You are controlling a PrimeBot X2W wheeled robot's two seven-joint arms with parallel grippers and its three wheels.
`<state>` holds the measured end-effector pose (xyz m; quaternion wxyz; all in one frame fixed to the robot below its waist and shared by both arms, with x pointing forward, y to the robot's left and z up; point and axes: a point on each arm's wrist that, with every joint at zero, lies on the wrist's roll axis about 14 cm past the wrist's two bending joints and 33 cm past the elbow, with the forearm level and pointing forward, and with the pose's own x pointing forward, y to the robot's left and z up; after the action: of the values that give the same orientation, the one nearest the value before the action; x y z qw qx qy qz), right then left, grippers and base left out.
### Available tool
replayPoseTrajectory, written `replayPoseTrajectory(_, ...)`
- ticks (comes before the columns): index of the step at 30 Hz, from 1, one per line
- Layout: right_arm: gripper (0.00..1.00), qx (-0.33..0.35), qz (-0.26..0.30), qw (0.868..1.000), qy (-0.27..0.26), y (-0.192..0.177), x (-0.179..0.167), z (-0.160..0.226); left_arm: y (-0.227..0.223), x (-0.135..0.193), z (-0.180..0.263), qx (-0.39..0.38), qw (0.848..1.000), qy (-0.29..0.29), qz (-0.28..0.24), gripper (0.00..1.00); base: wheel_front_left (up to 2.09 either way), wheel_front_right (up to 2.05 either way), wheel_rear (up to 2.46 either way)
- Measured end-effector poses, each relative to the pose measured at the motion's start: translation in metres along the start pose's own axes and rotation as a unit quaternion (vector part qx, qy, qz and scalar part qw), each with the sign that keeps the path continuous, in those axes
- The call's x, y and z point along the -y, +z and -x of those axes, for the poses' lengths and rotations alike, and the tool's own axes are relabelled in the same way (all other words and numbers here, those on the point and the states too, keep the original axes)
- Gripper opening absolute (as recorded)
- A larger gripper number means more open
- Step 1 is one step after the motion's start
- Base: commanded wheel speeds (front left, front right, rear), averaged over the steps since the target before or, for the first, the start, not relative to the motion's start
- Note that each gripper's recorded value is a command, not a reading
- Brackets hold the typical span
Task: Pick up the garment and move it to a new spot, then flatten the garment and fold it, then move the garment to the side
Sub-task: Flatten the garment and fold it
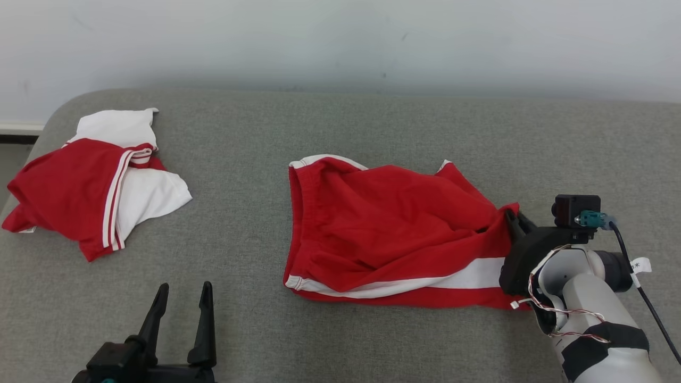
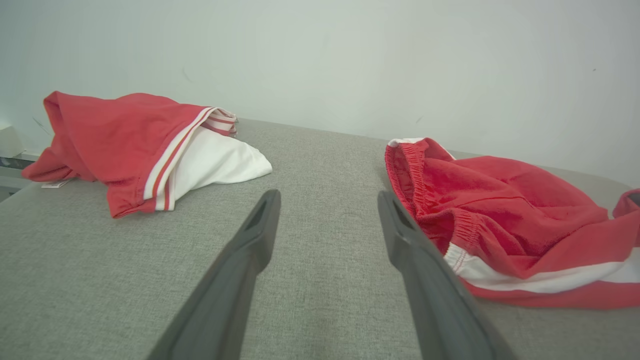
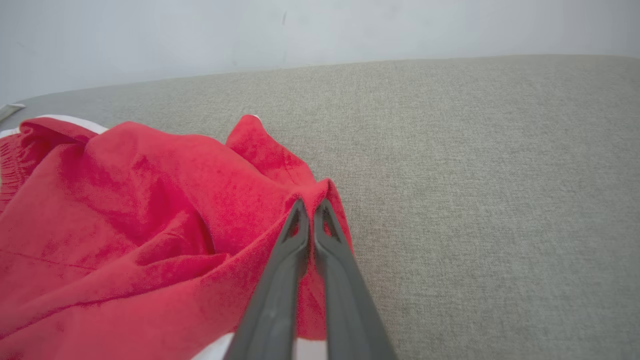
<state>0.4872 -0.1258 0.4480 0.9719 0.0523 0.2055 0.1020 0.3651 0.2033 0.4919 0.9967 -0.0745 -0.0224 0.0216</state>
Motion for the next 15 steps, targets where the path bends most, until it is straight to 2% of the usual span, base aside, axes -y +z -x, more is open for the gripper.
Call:
replayPoseTrajectory(7,1.00,0.033,0.059,0.998,-0.006,0.002,0.011,-0.003,0.001,-0.009,-0.001,0.001,1.000,0.016,-0.001,1.00,0.00,0.00,0.00)
replayPoseTrajectory(15,1.00,0.121,0.103,0.987,-0.022,0.019,0.026,0.032,0.010,-0.013,0.001,0.015,1.000,0.024,0.000,1.00,0.00,0.00,0.00)
